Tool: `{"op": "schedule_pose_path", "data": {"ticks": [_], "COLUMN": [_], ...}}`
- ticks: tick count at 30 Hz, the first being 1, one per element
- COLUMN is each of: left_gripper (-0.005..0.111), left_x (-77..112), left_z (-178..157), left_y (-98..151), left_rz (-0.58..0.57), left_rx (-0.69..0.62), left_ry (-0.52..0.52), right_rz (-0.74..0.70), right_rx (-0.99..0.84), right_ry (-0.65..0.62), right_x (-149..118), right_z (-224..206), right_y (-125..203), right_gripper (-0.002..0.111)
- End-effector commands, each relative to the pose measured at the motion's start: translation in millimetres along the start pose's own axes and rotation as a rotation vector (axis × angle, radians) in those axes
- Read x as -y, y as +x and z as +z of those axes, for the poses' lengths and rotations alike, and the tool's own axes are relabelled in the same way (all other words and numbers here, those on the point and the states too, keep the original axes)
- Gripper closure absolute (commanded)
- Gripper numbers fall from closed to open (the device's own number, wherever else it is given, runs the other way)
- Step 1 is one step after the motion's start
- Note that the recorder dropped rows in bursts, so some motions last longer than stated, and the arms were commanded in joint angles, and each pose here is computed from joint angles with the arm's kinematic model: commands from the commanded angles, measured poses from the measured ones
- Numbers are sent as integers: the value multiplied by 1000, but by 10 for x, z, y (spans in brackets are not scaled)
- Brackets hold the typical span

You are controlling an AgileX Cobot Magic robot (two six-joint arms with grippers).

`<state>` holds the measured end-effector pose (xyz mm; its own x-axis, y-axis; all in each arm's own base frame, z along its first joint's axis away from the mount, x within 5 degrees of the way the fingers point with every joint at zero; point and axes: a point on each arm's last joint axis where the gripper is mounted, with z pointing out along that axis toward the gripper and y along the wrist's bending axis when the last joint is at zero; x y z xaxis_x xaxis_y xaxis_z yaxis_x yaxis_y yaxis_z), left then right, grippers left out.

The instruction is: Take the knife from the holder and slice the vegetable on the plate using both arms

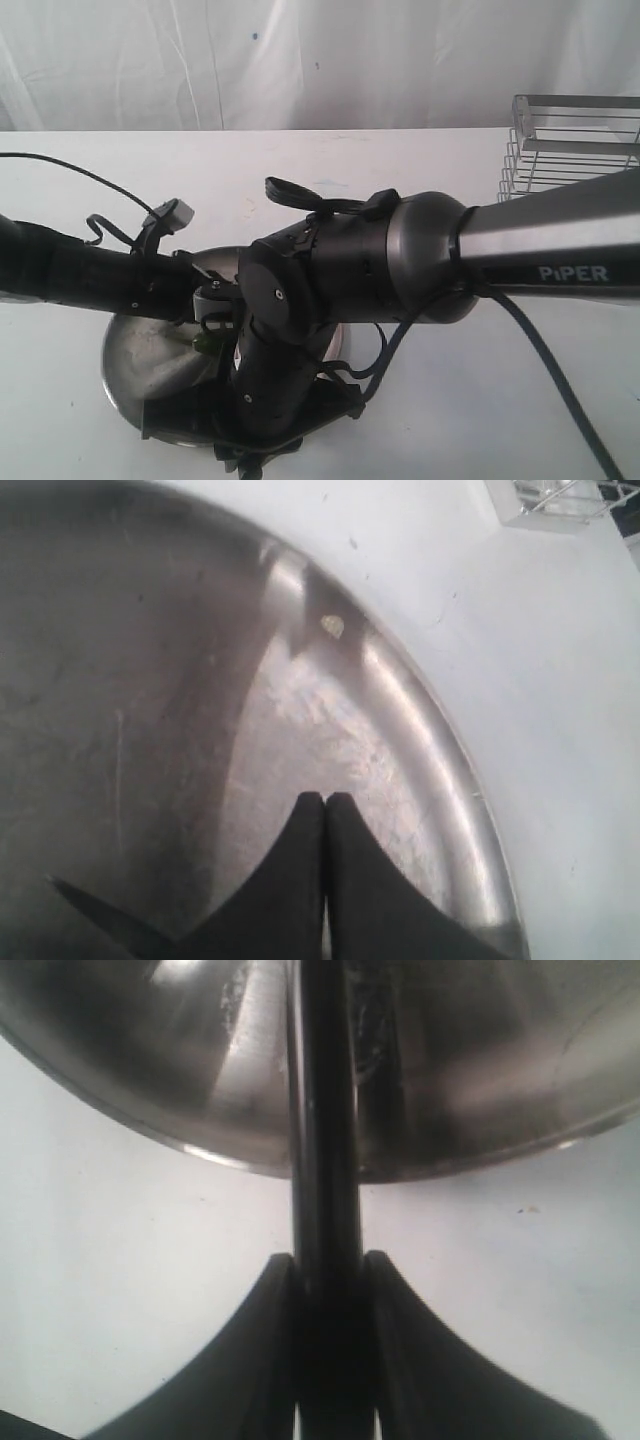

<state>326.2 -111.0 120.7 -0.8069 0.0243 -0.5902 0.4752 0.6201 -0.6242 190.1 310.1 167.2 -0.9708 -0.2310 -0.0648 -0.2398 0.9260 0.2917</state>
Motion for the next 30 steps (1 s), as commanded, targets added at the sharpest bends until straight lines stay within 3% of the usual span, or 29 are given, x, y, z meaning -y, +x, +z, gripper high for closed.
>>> {"op": "schedule_pose_path", "data": {"ticks": [1, 4, 10, 19, 30], "left_gripper": [107, 107, 107, 107, 107], "left_x": [177, 131, 11, 107, 118], "left_z": [-215, -235, -232, -116, -112], "left_y": [-152, 64, 328, 715, 734], "left_rz": [78, 32, -49, -98, -99], "left_rx": [20, -74, -116, -248, -255], "left_ry": [23, -32, -183, -289, -307], "right_rz": [-2, -2, -2, -30, -92], "right_rx": [0, 0, 0, -31, -120], "right_ry": [5, 5, 5, 57, 138], "right_x": [5, 5, 5, 52, 59], "right_z": [-21, -21, -21, -23, -19], "right_y": [-1, -1, -1, 27, 171], "right_gripper": [108, 108, 108, 108, 108]}}
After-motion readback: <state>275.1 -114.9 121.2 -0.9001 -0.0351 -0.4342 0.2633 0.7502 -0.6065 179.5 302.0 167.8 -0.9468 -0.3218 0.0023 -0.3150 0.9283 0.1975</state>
